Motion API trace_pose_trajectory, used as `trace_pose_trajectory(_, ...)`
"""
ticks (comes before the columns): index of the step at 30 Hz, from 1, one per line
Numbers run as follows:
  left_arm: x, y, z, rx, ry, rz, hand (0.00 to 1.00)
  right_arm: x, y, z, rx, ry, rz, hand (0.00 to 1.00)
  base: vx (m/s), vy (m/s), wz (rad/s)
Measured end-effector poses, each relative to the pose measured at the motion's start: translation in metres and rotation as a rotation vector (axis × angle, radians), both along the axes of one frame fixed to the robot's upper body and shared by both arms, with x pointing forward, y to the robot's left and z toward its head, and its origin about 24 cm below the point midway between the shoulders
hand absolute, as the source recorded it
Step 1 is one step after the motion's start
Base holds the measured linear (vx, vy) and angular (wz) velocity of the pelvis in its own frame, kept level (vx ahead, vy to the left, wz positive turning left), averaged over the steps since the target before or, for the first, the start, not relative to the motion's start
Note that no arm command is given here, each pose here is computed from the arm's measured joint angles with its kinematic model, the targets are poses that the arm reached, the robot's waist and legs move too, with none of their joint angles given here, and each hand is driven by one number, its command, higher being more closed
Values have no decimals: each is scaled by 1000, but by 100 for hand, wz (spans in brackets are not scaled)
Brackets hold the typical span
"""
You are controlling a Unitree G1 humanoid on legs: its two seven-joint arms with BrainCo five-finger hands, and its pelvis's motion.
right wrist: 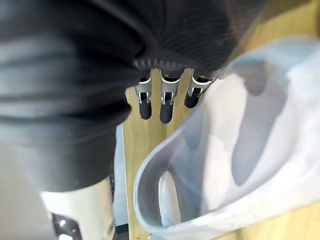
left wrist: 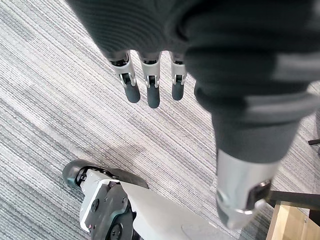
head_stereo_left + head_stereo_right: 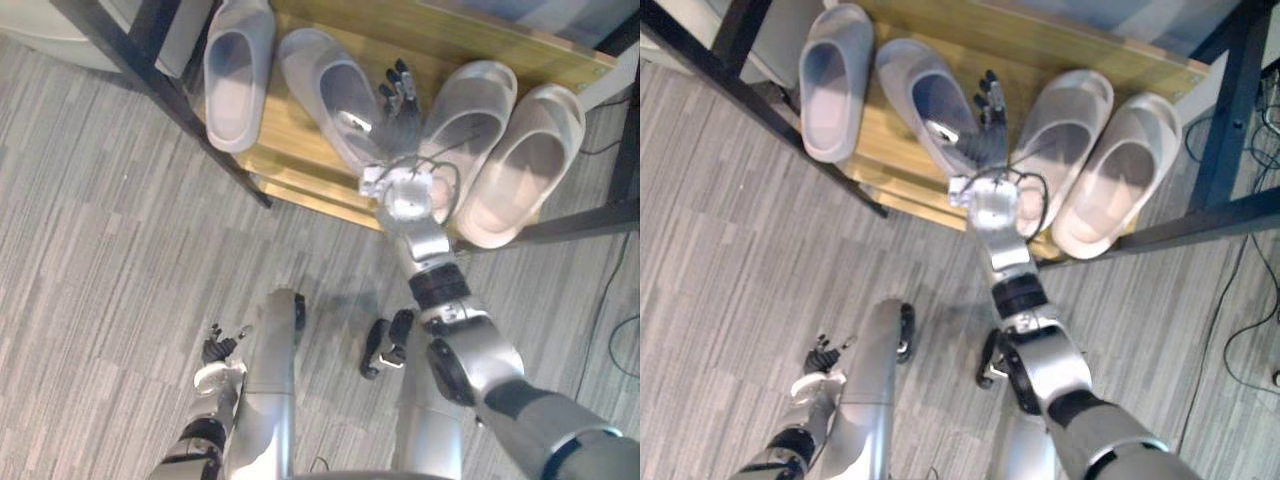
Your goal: Organize the slippers on the shoe rack
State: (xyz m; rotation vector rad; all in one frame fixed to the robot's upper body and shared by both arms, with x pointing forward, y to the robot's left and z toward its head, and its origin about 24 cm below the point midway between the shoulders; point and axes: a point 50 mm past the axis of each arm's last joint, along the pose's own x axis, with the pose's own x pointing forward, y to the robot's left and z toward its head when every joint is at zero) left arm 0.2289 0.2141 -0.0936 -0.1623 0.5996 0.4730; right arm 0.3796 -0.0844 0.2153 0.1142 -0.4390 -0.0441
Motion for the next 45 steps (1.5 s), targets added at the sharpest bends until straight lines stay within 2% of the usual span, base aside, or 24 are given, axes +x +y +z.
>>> trace_pose_trajectory(6,0,1,0,9,0,0,0,-8,4,-2,72,-15,51,0,1,-9,-1)
trace_pose_trajectory(18,3,0,3,16,-6,-12,0,-15,33,-11,322,40,227,0,1,-14,4)
trace_pose_trajectory(29,5,-3,4,12,-14,-13,0,-10,37,-21,398,102,242,0,4,-18,4)
trace_pose_trajectory(33,6,-4,5,10,-16,-17,0,-9,38,-19,387,97,233,0,-8,-27,11)
trace_pose_trajectory(38,6,-4,5,9,-19,-14,0,-13,46,-10,213,32,192,0,0,-4,1)
trace_pose_trajectory(45,8,-4,7,13,-29,-15,0,-33,45,0,97,-94,153,0,0,0,0)
